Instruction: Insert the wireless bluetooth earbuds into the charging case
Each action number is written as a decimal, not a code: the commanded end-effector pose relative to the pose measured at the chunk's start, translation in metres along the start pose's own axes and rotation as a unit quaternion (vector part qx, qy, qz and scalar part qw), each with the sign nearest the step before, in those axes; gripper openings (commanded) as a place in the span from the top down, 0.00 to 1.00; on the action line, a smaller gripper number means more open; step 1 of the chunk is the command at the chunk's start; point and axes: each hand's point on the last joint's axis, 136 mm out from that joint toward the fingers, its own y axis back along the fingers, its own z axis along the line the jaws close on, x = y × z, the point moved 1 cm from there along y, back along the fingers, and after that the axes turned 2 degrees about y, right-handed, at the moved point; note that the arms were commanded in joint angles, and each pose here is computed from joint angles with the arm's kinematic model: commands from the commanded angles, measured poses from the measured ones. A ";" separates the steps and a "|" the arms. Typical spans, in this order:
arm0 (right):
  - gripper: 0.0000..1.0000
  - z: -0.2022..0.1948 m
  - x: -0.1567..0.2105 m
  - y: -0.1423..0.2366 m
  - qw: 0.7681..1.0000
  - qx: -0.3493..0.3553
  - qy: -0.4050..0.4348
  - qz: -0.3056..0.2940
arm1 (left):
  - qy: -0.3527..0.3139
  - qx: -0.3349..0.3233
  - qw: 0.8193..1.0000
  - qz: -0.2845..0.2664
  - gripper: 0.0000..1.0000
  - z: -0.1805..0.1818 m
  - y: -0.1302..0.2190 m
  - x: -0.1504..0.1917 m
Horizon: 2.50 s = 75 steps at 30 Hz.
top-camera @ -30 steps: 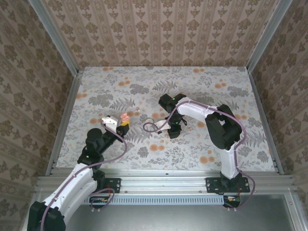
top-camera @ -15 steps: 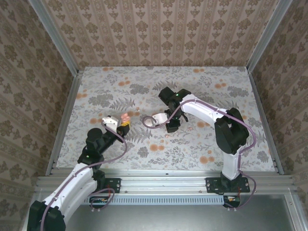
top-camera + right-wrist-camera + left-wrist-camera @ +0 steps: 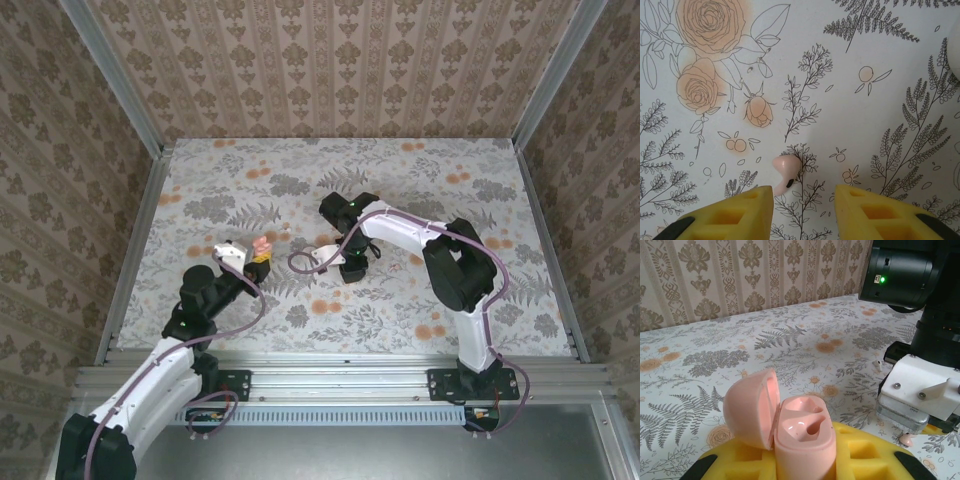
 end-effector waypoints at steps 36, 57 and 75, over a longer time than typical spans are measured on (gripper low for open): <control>0.71 0.016 0.010 -0.048 0.999 -0.032 -0.028 0.034 | -0.013 0.005 1.000 -0.006 0.89 -0.001 0.000 -0.009; 0.80 0.000 0.002 -0.009 0.994 0.054 -0.086 -0.030 | -0.014 0.001 1.000 0.018 0.89 0.002 -0.005 0.000; 0.84 0.002 -0.022 0.028 0.944 0.119 -0.240 -0.192 | -0.035 0.005 0.998 0.043 0.92 -0.004 -0.018 0.032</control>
